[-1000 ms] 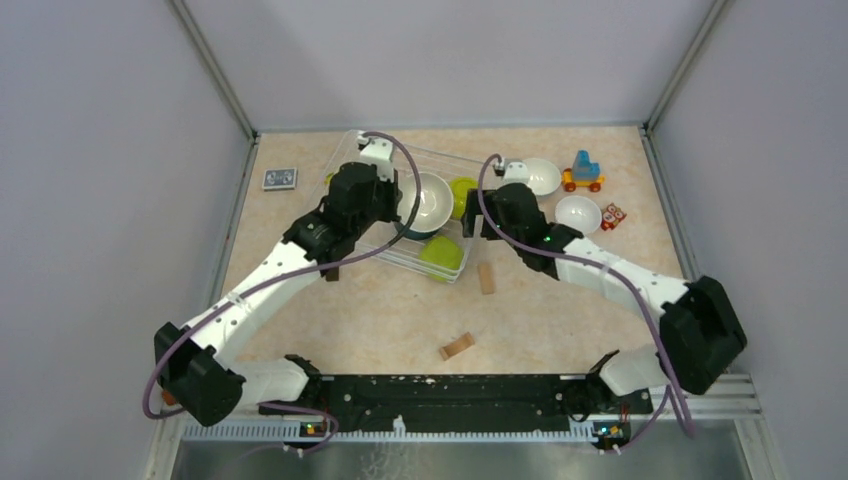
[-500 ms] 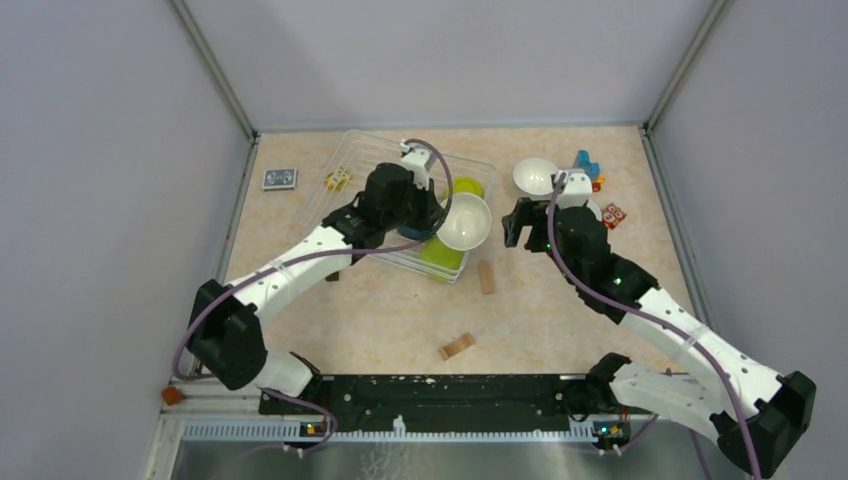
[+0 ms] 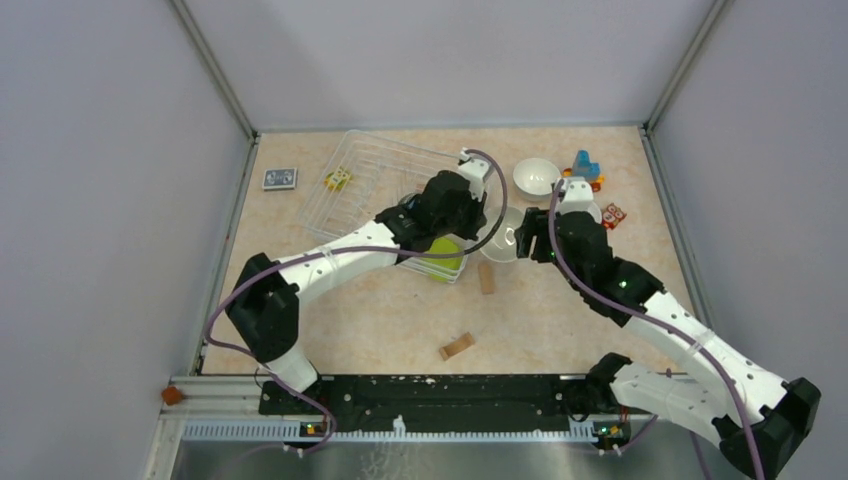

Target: Unload the bowls from the dish rack

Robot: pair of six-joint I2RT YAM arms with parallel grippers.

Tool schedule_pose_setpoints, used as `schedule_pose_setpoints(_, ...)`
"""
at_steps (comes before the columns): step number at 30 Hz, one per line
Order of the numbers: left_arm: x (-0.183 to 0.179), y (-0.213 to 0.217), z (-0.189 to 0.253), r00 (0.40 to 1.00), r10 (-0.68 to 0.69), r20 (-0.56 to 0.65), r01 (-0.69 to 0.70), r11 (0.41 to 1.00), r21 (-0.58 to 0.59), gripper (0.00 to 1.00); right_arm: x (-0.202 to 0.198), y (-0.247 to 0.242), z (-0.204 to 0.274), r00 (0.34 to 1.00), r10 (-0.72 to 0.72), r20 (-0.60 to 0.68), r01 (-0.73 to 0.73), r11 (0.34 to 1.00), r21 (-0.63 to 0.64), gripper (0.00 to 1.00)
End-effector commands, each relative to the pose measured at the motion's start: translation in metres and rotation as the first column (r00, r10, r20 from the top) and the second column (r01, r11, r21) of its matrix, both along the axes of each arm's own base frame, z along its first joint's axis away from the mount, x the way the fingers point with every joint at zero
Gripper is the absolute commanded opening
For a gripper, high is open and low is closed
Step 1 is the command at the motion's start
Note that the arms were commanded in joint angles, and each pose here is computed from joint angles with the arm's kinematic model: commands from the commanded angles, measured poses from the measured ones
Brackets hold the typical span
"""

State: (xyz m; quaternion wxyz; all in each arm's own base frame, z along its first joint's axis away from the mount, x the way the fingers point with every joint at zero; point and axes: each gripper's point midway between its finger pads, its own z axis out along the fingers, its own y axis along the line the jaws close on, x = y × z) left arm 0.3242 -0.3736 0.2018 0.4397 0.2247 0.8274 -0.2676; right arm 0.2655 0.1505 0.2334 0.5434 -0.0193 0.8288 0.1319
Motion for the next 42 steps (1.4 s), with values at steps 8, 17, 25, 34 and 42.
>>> schedule_pose_setpoints(8,0.007,-0.028,0.066,0.986,-0.018,0.164,0.041,0.99,-0.136,0.0,0.012,-0.015,-0.021,0.989,-0.146,-0.038,0.144,0.988,-0.063,0.44)
schedule_pose_setpoints(17,-0.01,-0.037,0.085,0.984,-0.097,0.151,0.128,0.969,-0.212,0.29,0.019,-0.016,-0.026,0.979,-0.196,-0.049,0.196,0.98,-0.02,0.0)
schedule_pose_setpoints(25,-0.002,-0.012,0.084,0.99,-0.025,0.139,0.057,0.971,-0.234,0.91,0.043,-0.04,-0.04,0.943,-0.305,-0.136,0.316,0.947,0.065,0.0)
schedule_pose_setpoints(34,0.007,0.044,0.084,0.977,0.115,0.179,-0.085,0.982,-0.168,0.99,0.072,-0.057,-0.075,0.89,-0.367,-0.272,0.416,0.897,0.152,0.0)
schedule_pose_setpoints(42,0.008,0.086,0.085,0.963,0.19,0.193,-0.168,0.978,-0.126,0.99,0.11,-0.064,-0.106,0.84,-0.414,-0.352,0.492,0.854,0.171,0.0)
